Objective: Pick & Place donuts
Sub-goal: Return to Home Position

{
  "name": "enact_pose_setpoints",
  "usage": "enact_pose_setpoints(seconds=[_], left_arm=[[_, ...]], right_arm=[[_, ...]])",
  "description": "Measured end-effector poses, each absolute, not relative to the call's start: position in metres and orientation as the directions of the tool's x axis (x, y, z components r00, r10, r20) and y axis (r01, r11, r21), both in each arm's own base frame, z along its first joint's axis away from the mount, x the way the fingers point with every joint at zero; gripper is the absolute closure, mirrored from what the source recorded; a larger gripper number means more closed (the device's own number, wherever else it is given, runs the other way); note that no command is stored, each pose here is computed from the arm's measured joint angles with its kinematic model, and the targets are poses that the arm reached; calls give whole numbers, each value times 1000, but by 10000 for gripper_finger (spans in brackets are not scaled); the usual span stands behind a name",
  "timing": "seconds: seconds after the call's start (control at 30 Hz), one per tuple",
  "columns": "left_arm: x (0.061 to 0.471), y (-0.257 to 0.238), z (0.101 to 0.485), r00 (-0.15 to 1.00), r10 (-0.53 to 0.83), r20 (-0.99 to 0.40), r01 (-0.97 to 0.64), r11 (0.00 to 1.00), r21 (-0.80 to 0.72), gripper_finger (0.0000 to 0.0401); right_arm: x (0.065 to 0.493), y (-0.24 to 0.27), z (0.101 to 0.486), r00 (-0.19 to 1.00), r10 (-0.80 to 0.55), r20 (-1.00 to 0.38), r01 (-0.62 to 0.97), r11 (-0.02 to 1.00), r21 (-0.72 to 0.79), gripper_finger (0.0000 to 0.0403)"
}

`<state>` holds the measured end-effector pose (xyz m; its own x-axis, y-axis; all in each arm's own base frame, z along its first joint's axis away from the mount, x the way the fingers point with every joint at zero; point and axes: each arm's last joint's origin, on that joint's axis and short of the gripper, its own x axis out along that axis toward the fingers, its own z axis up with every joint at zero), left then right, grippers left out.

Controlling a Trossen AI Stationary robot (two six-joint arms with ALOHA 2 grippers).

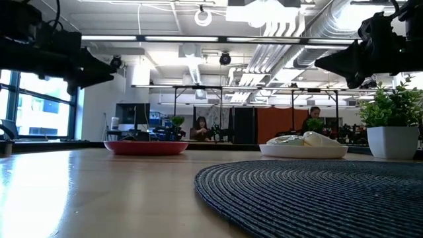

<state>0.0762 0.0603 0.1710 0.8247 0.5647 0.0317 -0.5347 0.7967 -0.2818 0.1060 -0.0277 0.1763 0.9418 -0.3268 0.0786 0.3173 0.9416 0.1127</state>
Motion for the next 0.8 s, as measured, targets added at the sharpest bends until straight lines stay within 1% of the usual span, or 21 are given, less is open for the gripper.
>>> enact_pose_setpoints(seconds=[0.1, 0.53, 0.67, 0.8], left_arm=[[79, 59, 171, 841, 541, 24, -510, 807, -298, 249], [90, 39, 168, 902, 432, -3, -418, 870, -262, 249], [93, 33, 168, 930, 368, -4, -356, 897, -261, 249], [95, 27, 166, 965, 262, -16, -256, 930, -263, 249]], right_arm=[[106, -28, 176, 942, -327, 74, 318, 941, 112, 395], [106, -28, 176, 942, -327, 73, 318, 942, 112, 396], [106, -28, 176, 942, -327, 72, 318, 941, 112, 398], [106, -28, 176, 942, -327, 72, 318, 941, 112, 396]])
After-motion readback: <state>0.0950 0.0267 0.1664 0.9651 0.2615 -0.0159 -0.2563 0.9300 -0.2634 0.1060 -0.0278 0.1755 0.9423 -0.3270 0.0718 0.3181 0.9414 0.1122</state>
